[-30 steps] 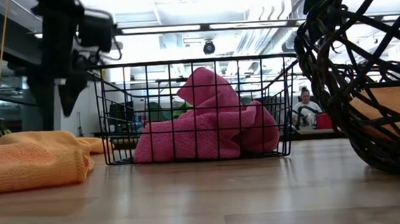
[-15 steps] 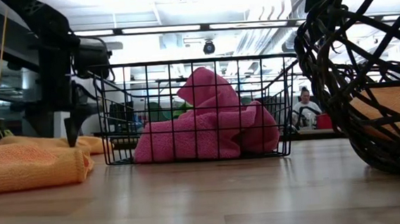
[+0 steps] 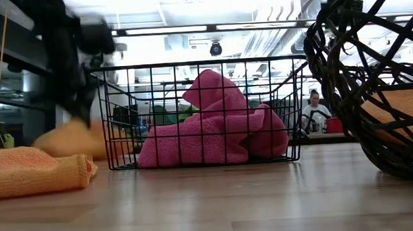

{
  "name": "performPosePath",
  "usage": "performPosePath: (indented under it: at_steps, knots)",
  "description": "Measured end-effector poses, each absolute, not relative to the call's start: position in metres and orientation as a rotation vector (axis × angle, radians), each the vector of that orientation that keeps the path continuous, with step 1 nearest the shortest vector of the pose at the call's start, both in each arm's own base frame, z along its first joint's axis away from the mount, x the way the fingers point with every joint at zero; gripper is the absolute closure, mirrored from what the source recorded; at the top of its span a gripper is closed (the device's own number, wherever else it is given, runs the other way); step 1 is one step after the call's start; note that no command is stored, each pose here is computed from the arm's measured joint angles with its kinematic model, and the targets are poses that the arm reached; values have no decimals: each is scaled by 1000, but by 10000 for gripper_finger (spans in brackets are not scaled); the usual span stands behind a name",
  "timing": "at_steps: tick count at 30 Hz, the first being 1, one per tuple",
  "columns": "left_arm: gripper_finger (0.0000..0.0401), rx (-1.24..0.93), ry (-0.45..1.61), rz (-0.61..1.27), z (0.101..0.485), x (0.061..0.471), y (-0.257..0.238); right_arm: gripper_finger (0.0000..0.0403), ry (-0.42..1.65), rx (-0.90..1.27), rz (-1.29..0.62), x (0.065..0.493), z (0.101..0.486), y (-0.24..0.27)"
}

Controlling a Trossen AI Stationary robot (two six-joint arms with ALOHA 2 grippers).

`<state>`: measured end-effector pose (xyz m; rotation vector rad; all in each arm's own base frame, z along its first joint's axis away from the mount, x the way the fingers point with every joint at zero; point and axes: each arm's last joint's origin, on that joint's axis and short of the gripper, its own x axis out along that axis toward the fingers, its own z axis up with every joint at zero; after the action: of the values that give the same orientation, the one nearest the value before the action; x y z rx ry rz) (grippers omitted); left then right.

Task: Sort microfiber towel by color & place in baskets
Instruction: Put the top yellow microfiber cloth into the spiral wire basket

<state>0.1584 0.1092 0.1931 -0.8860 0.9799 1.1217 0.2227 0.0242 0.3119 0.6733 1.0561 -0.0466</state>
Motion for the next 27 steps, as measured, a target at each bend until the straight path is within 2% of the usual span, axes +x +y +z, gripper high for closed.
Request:
performPosePath:
  at_steps: [6,10,13,18,22,27]
  knots:
    - [398,-779,604,982,312,158,104,92,861,620,-13,212,358,22]
    - [399,-633,396,881,389,155,91,92,648,494,-117,195,400,13]
    - [400,-512,308,812,430,162,80,92,511,399,-240,179,426,5]
    - [400,-372,270,635,455,204,63,92,335,316,-462,154,455,-6]
    - [400,-317,276,408,446,260,40,92,260,341,-569,142,462,-10]
    - [401,-299,217,86,426,327,-5,92,266,362,-587,137,460,-10]
